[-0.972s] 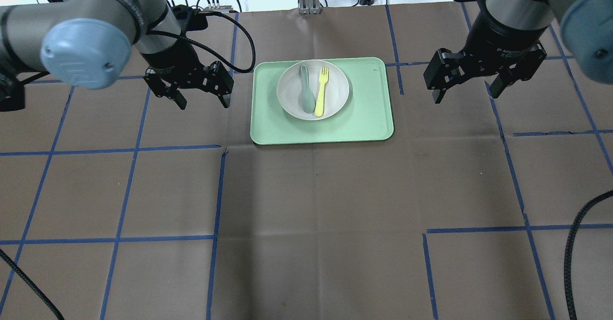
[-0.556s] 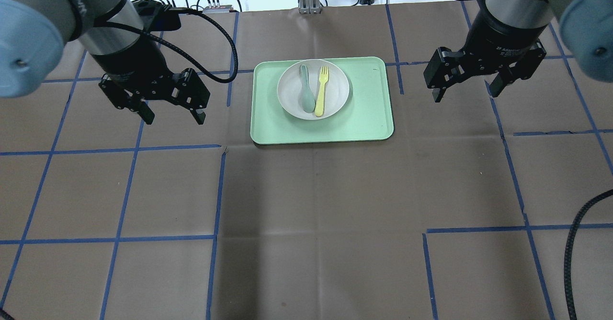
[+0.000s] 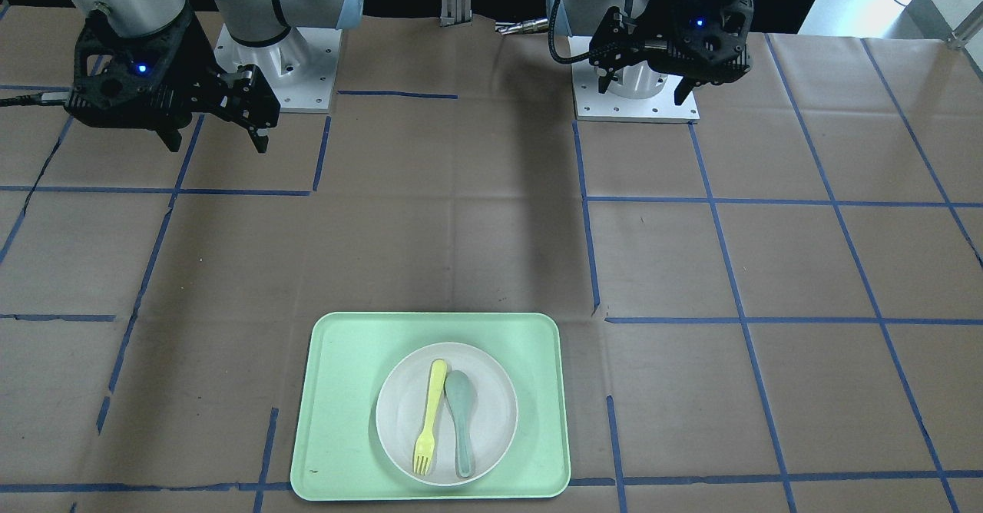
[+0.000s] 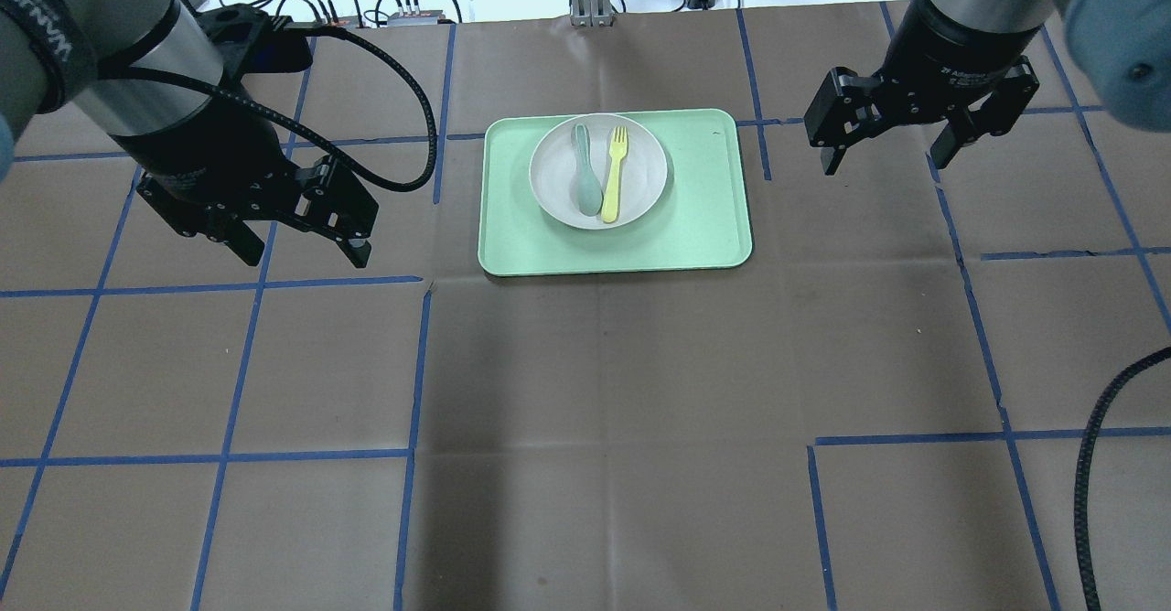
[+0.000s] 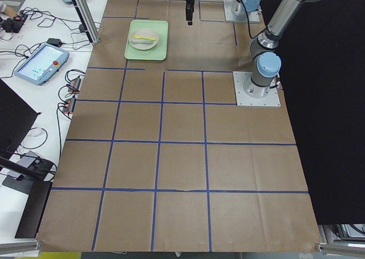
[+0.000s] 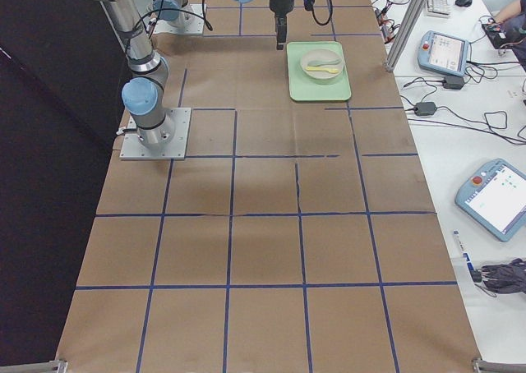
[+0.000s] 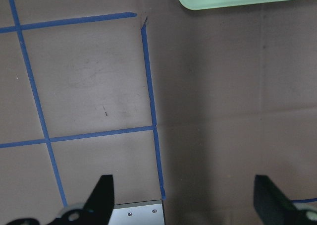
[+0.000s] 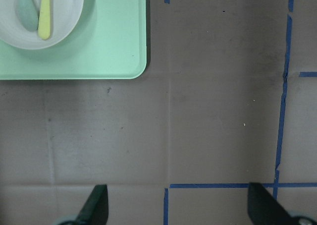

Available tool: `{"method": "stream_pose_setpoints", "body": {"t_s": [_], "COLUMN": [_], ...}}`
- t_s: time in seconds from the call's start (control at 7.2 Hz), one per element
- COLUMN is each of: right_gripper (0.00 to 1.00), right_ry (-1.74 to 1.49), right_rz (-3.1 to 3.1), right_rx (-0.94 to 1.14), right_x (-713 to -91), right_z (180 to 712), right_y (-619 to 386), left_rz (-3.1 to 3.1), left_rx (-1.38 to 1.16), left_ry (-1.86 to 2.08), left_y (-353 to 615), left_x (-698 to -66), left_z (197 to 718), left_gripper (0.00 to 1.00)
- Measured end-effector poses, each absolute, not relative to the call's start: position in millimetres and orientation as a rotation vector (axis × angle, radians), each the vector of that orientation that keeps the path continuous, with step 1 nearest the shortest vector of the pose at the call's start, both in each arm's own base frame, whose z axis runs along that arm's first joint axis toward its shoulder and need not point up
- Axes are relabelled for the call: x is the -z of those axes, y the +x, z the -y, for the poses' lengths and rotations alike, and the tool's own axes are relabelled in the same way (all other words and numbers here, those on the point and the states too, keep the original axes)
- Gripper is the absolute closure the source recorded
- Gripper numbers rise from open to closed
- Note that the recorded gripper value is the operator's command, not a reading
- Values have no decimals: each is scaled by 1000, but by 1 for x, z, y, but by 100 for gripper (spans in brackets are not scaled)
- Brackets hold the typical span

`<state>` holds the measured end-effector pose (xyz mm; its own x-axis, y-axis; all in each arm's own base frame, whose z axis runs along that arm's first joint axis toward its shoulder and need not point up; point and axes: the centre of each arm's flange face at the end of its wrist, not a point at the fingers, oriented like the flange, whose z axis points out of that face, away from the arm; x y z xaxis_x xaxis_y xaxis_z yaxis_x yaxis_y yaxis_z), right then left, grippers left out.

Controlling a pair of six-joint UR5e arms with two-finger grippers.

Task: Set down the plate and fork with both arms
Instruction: 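Raise the left gripper away from the tray while the right gripper moves toward the plate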

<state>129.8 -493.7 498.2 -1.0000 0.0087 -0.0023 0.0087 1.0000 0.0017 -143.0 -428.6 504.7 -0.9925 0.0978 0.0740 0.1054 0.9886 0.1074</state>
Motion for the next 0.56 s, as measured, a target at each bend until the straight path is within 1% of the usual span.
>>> {"method": "stream_pose_setpoints", "body": {"t_s": [0.28, 0.56], "right_gripper": [0, 0], "right_ry": [-3, -24], "right_rz": [-3135, -3131], "right_rx": [5, 39], "right_x": [-494, -467], "right_z": [520, 549], "right_y": [150, 196], "left_rz": [3066, 3065], "left_rx": [148, 113], "left_ry": [-193, -246], "left_y": [-148, -150], "left_x": [-495, -486], "left_z": [445, 456], "left_gripper": [0, 0]}}
